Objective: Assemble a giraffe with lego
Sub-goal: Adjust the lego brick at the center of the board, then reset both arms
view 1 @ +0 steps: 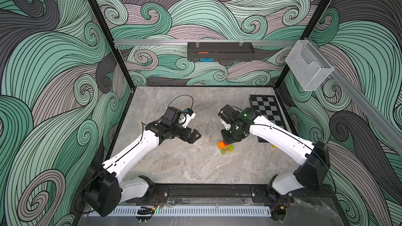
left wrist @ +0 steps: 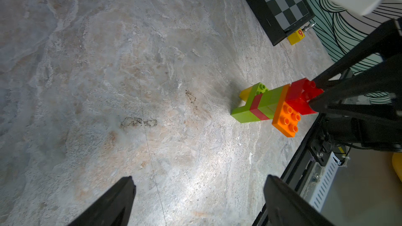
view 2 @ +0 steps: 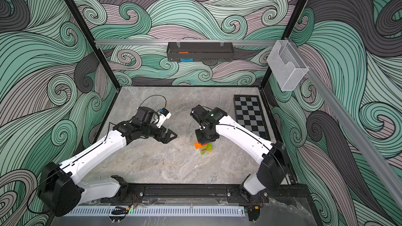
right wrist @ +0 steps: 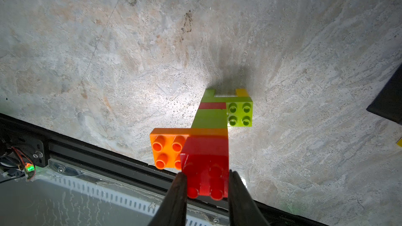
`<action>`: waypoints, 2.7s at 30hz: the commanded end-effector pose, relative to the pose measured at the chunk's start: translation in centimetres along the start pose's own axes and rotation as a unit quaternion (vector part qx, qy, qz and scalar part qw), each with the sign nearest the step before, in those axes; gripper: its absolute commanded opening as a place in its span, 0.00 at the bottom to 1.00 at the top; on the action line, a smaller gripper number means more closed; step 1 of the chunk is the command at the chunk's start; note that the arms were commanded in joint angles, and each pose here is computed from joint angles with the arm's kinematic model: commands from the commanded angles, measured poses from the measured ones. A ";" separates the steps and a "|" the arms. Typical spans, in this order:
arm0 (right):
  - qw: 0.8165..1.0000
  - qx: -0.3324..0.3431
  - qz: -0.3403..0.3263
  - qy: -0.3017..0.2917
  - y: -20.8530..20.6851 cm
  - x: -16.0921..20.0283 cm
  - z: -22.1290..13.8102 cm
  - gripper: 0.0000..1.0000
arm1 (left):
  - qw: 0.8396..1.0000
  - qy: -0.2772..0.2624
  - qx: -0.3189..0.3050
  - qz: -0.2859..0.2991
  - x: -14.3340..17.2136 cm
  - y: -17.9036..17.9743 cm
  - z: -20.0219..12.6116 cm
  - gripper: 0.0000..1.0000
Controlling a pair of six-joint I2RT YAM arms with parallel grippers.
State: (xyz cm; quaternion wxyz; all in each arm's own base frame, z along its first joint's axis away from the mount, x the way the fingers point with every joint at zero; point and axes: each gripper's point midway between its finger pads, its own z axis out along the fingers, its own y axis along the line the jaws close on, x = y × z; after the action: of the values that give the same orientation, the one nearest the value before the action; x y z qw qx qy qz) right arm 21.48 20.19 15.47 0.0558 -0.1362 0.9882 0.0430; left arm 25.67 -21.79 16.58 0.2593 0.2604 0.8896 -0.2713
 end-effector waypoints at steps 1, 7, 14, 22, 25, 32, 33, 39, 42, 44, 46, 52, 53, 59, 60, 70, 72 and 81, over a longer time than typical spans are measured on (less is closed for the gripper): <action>1.000 0.013 0.005 0.021 -0.7 1.0 1.1 0.23 | 1.000 -0.015 0.009 0.010 -0.6 -0.4 -0.6 0.96; 0.997 0.047 0.004 0.053 -2.4 2.6 3.8 0.20 | 1.000 -0.019 0.007 0.009 -0.7 -0.2 -0.7 0.96; 0.994 0.033 0.012 0.107 -2.8 3.9 7.3 0.19 | 1.000 -0.026 0.001 0.003 -1.0 0.2 -1.2 0.96; 0.996 0.018 0.006 0.083 -2.3 1.1 5.2 0.29 | 0.999 -0.037 -0.006 -0.005 -1.2 0.9 -1.8 0.96; 0.998 0.019 0.008 0.053 -2.3 -2.1 3.6 0.31 | 0.999 -0.049 -0.016 -0.010 -1.5 1.7 -2.5 0.96; 0.999 0.025 0.018 0.032 -2.9 -9.5 5.0 0.35 | 0.996 -0.075 -0.034 -0.032 -1.7 3.3 -4.2 0.96; 0.999 0.022 0.019 0.030 -2.9 -10.5 5.3 0.36 | 0.996 -0.078 -0.036 -0.035 -1.7 3.4 -4.4 0.96; 1.000 0.006 0.011 -0.028 -2.2 -15.9 1.6 0.52 | 0.994 -0.091 -0.047 -0.043 -1.8 4.3 -5.1 0.96; 0.997 0.009 0.008 -0.078 -2.7 -16.8 -2.3 0.53 | 0.993 -0.096 -0.062 -0.036 -1.9 5.0 -5.4 0.97; 0.995 0.014 0.010 -0.098 -3.5 -16.4 -4.0 0.56 | 0.991 -0.101 -0.087 -0.028 -2.0 6.0 -5.7 0.99; 0.993 0.024 0.010 -0.118 -4.7 -15.7 -4.5 0.60 | 0.986 -0.104 -0.127 -0.012 -2.0 7.4 -5.8 0.99; 0.972 0.020 0.012 -0.232 -9.3 -13.7 -2.8 0.78 | 0.949 -0.107 -0.297 -0.002 -0.6 15.2 -6.7 0.99; 0.968 0.032 0.011 -0.248 -10.3 -13.3 -2.5 0.83 | 0.945 -0.113 -0.307 -0.006 -0.3 16.1 -6.8 0.99; 0.930 0.110 0.009 -0.351 -15.6 -12.2 -2.3 0.99 | 0.924 -0.171 -0.335 -0.068 0.9 22.6 -7.5 0.99; 0.919 0.121 0.013 -0.376 -16.5 -12.0 -2.3 0.99 | 0.920 -0.188 -0.335 -0.084 1.1 23.8 -7.8 0.99; 0.862 0.187 0.055 -0.467 -22.5 -10.8 0.5 0.99 | 0.901 -0.252 -0.336 -0.108 1.5 27.7 -7.0 0.99; 0.847 0.195 0.062 -0.491 -23.1 -11.0 0.8 0.99 | 0.895 -0.267 -0.337 -0.117 1.4 27.8 -7.2 0.99; 0.821 0.158 0.061 -0.546 -23.3 -11.3 5.1 0.99 | 0.896 -0.277 -0.332 -0.102 2.3 28.5 -4.7 0.99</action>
State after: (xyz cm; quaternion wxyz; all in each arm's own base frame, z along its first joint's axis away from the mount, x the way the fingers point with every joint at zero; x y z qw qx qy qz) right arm 38.59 0.45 9.14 0.5375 -0.0142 0.8403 -0.0692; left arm 38.22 2.65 6.00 0.4974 -0.0292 0.8660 -0.0423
